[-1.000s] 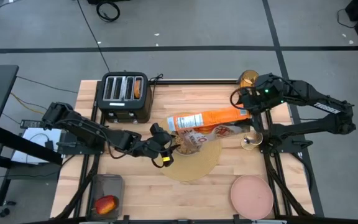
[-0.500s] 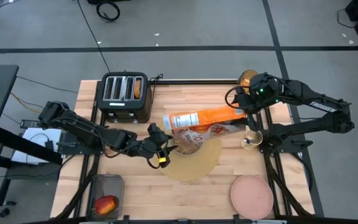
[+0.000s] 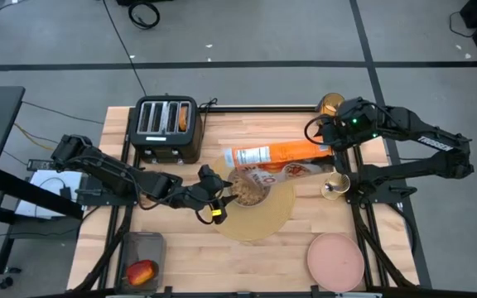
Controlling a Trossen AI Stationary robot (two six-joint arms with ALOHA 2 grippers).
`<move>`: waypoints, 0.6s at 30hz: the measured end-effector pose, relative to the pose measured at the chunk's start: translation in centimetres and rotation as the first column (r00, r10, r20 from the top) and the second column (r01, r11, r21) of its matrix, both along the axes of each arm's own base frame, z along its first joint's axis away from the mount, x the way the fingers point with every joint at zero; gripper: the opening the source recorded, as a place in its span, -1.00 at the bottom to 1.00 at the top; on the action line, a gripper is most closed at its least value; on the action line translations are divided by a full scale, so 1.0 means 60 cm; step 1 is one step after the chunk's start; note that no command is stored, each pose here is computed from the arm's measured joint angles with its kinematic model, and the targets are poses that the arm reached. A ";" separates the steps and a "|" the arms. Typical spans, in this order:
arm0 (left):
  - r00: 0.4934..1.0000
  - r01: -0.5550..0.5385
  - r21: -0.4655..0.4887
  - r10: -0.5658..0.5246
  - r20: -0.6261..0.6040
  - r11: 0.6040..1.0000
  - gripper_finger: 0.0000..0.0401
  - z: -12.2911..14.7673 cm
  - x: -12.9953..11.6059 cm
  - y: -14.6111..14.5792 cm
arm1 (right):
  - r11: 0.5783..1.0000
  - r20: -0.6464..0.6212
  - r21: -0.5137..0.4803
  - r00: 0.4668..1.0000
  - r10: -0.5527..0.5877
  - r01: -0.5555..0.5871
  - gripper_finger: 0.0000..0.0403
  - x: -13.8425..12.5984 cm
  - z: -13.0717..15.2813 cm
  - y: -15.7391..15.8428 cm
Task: Arrange a breakfast setting
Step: Pour the cereal into the gray bowl
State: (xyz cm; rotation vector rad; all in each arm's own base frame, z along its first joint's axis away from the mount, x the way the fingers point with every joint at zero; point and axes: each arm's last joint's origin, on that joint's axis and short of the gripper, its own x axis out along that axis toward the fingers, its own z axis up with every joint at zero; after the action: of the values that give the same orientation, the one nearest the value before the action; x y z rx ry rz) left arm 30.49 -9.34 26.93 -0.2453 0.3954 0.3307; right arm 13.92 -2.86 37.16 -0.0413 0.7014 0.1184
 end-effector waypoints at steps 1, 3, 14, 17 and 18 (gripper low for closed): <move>1.000 0.001 0.000 -0.001 -0.001 1.000 0.03 0.000 0.000 0.000 | 1.000 -0.009 0.000 1.000 -0.003 0.003 0.45 -0.001 -0.001 0.000; 1.000 0.001 0.000 -0.001 -0.001 1.000 0.03 0.000 0.000 0.000 | 1.000 -0.008 -0.001 1.000 -0.005 0.005 0.45 -0.001 -0.001 0.000; 1.000 -0.003 -0.003 0.003 0.008 1.000 0.03 0.001 0.002 0.002 | 0.999 0.041 -0.007 0.998 -0.036 0.037 0.45 -0.008 0.007 0.001; 1.000 -0.003 -0.002 0.003 0.008 1.000 0.03 0.001 0.002 0.002 | 0.999 0.006 0.001 0.999 -0.037 0.037 0.45 0.003 -0.004 -0.002; 1.000 -0.003 -0.002 0.003 0.008 1.000 0.03 0.001 0.002 0.002 | 0.999 -0.002 0.004 0.999 -0.034 0.034 0.45 0.006 -0.006 -0.003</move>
State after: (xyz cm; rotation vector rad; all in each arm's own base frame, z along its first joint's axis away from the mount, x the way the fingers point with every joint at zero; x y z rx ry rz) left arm 30.58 -9.25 26.98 -0.2494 0.3874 0.3317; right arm 14.26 -3.02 36.81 -0.0251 0.7040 0.0872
